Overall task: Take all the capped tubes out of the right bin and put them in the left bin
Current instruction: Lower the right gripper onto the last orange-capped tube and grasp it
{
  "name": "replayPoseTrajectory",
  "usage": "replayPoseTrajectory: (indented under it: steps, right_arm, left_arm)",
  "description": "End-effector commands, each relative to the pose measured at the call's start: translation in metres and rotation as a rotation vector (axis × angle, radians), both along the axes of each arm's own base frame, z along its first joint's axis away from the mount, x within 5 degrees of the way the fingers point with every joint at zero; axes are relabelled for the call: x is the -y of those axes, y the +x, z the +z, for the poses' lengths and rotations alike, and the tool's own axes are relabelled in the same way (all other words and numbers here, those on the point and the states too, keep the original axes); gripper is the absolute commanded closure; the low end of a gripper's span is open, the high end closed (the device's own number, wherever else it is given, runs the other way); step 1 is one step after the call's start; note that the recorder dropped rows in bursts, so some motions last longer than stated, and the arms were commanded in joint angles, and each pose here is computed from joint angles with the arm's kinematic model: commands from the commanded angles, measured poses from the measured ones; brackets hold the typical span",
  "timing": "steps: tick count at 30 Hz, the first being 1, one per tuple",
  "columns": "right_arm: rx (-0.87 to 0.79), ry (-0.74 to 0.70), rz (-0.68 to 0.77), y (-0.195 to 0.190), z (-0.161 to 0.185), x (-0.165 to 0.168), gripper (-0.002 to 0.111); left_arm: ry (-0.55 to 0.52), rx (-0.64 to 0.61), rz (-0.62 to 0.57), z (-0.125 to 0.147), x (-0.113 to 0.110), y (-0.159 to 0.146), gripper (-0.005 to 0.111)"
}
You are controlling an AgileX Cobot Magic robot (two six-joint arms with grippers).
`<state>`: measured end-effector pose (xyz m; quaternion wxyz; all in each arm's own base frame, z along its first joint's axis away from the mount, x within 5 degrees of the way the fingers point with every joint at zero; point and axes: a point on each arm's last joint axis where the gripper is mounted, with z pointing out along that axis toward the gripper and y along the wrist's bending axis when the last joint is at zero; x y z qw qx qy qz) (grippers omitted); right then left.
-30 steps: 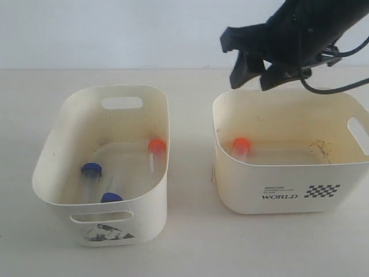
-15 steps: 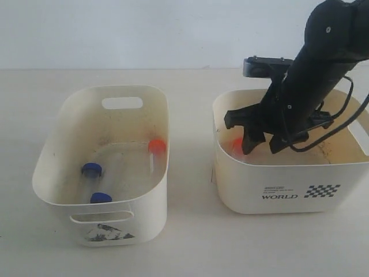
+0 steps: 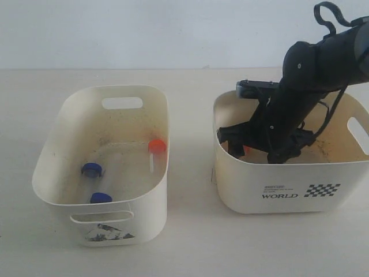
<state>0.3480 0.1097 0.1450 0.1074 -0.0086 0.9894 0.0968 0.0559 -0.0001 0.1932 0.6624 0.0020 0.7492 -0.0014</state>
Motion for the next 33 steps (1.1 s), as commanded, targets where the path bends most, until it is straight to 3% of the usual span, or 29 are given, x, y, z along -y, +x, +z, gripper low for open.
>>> replayPoseTrajectory:
  steps: [1, 18, 20, 22, 24, 25, 26, 29, 33]
  right_arm:
    - [0.010, 0.002, -0.016, 0.003, -0.007, 0.001, 0.032]
    - [-0.084, -0.016, -0.008, -0.001, -0.031, -0.003, 0.032]
    - [-0.111, -0.020, -0.009, -0.002, -0.037, -0.003, 0.039]
    - [-0.135, -0.023, -0.005, -0.004, -0.038, -0.002, 0.062]
    - [-0.155, -0.024, -0.003, -0.006, -0.037, -0.002, 0.095]
    - [-0.163, -0.023, -0.003, -0.007, -0.037, -0.002, 0.103]
    - [-0.178, -0.025, -0.003, -0.008, -0.037, -0.002, 0.108]
    - [-0.192, -0.024, -0.008, -0.010, -0.034, -0.002, 0.108]
    - [-0.101, 0.002, -0.018, -0.008, -0.006, -0.002, 0.108]
  left_arm:
    - [-0.016, 0.008, 0.001, 0.002, 0.000, 0.000, 0.102]
    - [-0.016, 0.008, 0.001, 0.002, 0.000, 0.000, 0.102]
    - [-0.016, 0.008, 0.001, 0.002, 0.000, 0.000, 0.102]
    - [-0.016, 0.008, 0.001, 0.002, 0.000, 0.000, 0.102]
    - [-0.016, 0.008, 0.001, 0.002, 0.000, 0.000, 0.102]
    - [-0.016, 0.008, 0.001, 0.002, 0.000, 0.000, 0.102]
    - [-0.016, 0.008, 0.001, 0.002, 0.000, 0.000, 0.102]
    - [-0.016, 0.008, 0.001, 0.002, 0.000, 0.000, 0.102]
    - [-0.016, 0.008, 0.001, 0.002, 0.000, 0.000, 0.102]
